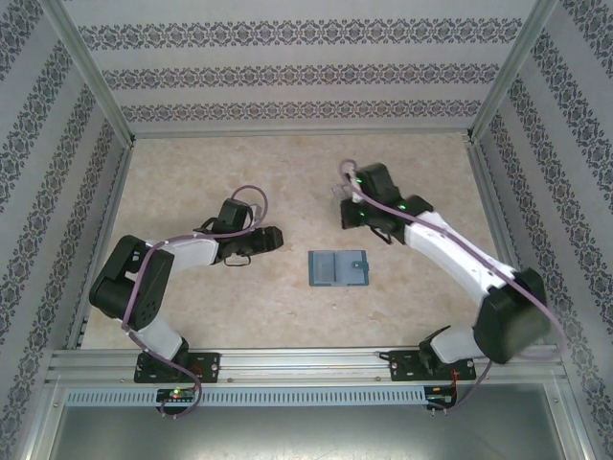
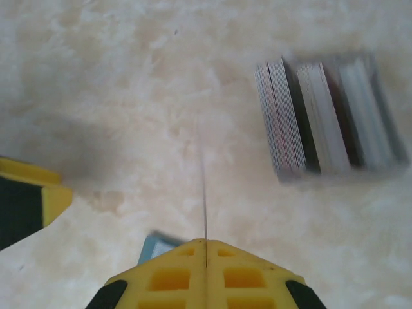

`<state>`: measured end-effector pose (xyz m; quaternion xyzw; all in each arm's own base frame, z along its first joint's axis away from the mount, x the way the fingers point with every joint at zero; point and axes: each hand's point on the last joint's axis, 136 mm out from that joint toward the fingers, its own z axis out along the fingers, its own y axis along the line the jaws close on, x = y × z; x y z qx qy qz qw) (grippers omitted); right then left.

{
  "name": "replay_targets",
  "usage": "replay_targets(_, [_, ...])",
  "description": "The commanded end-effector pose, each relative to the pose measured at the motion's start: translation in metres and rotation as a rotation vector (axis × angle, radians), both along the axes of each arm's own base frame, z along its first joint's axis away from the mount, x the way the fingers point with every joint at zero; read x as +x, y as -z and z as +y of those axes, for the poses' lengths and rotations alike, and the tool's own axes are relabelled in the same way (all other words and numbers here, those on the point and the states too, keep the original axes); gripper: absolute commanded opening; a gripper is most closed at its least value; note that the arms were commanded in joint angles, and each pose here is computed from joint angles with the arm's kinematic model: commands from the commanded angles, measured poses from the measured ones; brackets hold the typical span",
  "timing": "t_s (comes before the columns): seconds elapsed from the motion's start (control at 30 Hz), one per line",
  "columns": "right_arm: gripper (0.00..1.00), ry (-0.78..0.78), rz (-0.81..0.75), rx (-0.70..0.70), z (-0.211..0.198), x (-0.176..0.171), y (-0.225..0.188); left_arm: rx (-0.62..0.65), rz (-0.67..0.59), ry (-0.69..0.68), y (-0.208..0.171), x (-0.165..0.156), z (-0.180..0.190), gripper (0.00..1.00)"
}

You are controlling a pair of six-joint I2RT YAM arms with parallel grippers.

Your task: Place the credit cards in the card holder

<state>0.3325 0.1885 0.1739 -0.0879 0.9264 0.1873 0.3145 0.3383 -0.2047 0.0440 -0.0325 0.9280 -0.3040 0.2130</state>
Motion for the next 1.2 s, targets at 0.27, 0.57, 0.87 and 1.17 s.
replay_targets(0.27, [0.0,-0.12,0.266,0.515,-0.001,-0.075,0.046,-0.002,-0.11,0.336,-0.021,-0.032,-0.079,0.6])
replay_targets(0.57, [0.0,-0.056,0.378,0.555,-0.02,-0.09,0.083,0.009,-0.07,0.383,-0.009,-0.04,-0.097,0.41])
replay_targets(0.87, [0.0,-0.033,0.448,0.578,-0.018,-0.09,0.105,0.022,-0.026,0.362,0.006,-0.041,-0.099,0.39])
replay_targets(1.17, [0.0,-0.003,0.443,0.551,-0.023,-0.089,0.111,0.065,-0.002,0.334,0.017,-0.039,-0.092,0.33])
